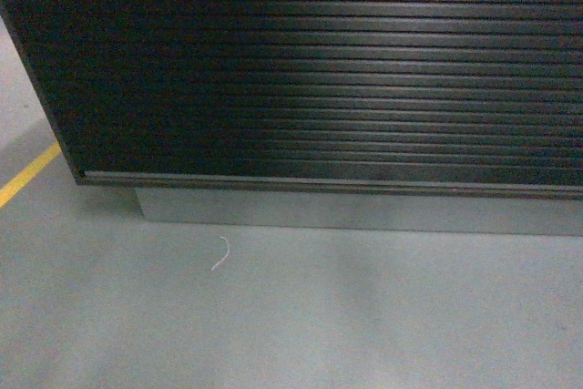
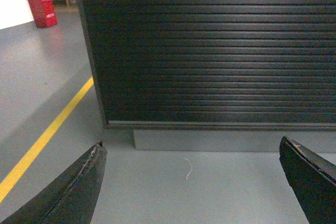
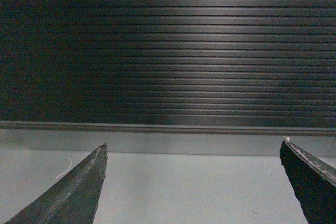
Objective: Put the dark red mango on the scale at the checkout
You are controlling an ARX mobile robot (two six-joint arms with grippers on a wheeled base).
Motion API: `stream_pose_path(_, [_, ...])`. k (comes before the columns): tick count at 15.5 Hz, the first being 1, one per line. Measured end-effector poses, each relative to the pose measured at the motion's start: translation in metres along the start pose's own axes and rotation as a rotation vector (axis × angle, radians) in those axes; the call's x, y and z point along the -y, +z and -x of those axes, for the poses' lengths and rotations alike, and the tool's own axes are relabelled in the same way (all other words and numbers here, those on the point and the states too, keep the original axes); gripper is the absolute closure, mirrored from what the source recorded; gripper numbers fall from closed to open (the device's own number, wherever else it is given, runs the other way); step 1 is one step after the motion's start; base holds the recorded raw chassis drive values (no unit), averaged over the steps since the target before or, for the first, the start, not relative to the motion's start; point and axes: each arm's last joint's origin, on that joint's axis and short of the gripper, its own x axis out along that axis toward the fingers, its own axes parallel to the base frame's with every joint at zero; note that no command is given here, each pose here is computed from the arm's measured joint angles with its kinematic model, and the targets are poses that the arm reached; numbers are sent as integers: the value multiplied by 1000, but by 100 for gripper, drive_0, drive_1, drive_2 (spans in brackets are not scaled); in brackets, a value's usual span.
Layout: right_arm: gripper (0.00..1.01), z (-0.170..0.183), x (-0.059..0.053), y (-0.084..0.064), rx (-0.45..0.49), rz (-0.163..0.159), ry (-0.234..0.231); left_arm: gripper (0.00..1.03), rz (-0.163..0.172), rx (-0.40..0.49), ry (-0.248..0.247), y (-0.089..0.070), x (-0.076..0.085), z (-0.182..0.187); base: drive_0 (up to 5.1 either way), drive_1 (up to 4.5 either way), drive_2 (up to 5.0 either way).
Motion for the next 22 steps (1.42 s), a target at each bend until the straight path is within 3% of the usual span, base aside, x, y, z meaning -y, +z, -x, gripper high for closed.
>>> stream_pose_path(15, [3,0,0,0,0,0,0,5,0,0,-1,0,0,0,-3,425,-431])
stream_pose_path(22, [3,0,0,0,-1,0,0,5,0,2,0,0,0,0,-1,297,-299])
